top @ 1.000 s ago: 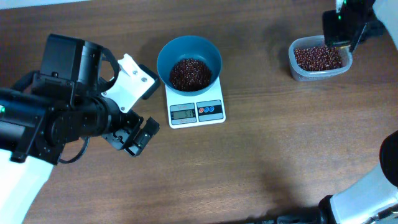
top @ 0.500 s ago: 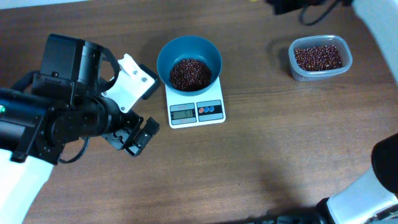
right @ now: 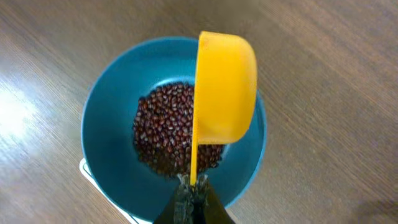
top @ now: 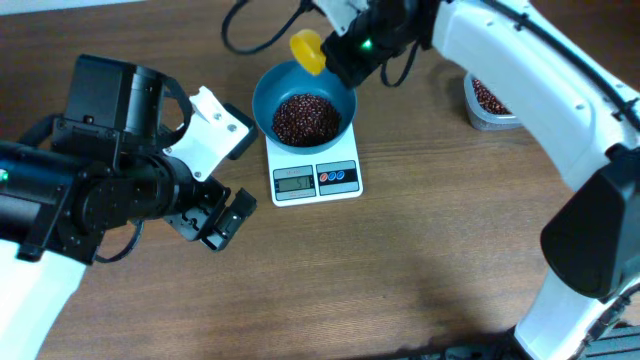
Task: Scoop item into bowl and weigh 50g on scale
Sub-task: 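Carry the scoop with the right gripper over the blue bowl, then tilt the scoop into the bowl to pour the beans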
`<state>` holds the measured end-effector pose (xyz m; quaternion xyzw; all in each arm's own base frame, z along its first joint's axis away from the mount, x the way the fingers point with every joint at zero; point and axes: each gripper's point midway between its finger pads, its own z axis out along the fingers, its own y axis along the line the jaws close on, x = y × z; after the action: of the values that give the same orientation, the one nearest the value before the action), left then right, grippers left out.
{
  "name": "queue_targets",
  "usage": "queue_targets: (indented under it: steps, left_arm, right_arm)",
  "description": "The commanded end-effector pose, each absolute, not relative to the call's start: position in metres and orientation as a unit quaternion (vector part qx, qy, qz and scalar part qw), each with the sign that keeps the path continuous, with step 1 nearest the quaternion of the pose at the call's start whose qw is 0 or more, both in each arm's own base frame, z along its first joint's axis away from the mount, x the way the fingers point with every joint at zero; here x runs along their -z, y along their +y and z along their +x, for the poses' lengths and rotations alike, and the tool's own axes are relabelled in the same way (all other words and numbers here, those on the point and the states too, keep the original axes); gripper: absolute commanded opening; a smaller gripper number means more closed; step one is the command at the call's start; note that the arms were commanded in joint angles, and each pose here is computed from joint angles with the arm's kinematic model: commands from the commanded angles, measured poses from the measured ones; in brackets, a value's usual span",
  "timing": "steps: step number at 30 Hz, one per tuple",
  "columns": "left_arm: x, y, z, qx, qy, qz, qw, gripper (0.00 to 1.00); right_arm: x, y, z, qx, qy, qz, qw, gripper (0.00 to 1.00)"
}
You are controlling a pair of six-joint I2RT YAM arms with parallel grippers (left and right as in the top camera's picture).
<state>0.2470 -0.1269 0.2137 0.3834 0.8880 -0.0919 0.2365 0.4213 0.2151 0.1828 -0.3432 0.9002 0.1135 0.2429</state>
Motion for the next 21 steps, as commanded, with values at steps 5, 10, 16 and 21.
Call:
queue_targets:
  steps: [5, 10, 16, 21]
  left_arm:
    - [-0.22, -0.128, 0.248, 0.098, 0.888, 0.377, 0.246, 0.99]
    - [-0.22, -0.128, 0.248, 0.098, 0.888, 0.377, 0.246, 0.99]
    - [-0.22, -0.128, 0.248, 0.098, 0.888, 0.377, 0.245, 0.99]
    - [-0.22, -0.128, 0.248, 0.098, 0.888, 0.377, 0.246, 0.99]
  right_arm:
    - [-0.143, 0.221, 0.419, -0.051, 0.903, -0.374, 0.203, 0.04]
    - [-0.126, 0.229, 0.414, -0.045, 0.898, -0.397, 0.183, 0.04]
    - [-0.117, 0.225, 0.413, 0.004, 0.897, -0.407, 0.173, 0.04]
    - [-0.104, 0.227, 0.413, 0.005, 0.898, -0.409, 0.159, 0.04]
